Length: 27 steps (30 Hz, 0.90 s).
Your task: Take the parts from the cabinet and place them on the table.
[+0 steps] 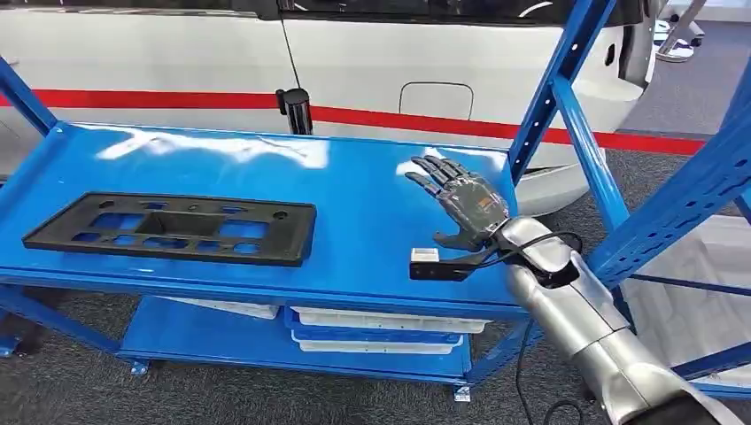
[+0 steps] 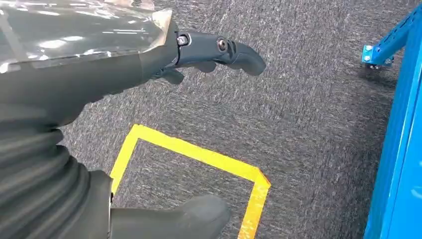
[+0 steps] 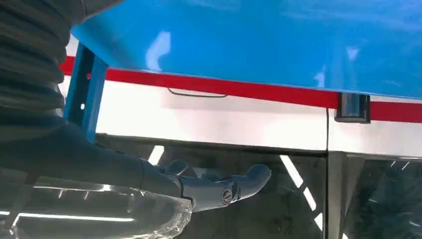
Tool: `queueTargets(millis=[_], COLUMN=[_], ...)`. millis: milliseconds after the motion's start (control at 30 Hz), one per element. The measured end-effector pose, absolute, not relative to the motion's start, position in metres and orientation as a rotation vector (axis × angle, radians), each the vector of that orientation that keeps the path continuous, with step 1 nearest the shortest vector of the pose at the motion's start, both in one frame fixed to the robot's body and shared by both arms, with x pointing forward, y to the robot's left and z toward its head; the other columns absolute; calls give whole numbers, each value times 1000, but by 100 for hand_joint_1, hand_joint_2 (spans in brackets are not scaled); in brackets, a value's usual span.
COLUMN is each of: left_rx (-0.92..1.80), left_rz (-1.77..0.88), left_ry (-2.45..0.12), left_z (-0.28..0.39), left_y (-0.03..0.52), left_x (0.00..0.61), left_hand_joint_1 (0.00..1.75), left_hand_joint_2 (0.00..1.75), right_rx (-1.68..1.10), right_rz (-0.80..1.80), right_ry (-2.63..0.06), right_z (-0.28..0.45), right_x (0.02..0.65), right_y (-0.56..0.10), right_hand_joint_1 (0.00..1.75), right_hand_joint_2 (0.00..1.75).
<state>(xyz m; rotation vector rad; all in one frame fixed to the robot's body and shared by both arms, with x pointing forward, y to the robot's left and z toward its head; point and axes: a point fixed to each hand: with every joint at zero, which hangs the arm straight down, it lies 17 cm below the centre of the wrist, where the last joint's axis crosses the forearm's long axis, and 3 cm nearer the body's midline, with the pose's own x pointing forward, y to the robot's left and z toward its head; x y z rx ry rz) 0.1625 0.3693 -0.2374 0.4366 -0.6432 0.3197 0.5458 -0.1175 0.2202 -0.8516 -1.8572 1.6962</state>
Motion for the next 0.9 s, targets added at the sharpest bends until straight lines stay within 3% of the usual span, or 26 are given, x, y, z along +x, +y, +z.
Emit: queueTargets(millis=[267, 900], left_rx=[434, 433], left_rz=[314, 309], left_ry=[-653, -657], left_z=[-236, -235], left_y=[371, 371], left_x=[167, 171], left_hand_joint_1=[0, 0], left_hand_joint_2=[175, 175], right_rx=[-798, -751], right_rz=[1709, 1746], right_ry=[-1829, -1855], right_z=[184, 172], right_x=[524, 504], right_y=[-139, -131], right_hand_joint_1=[0, 0], right_hand_joint_2=[175, 175])
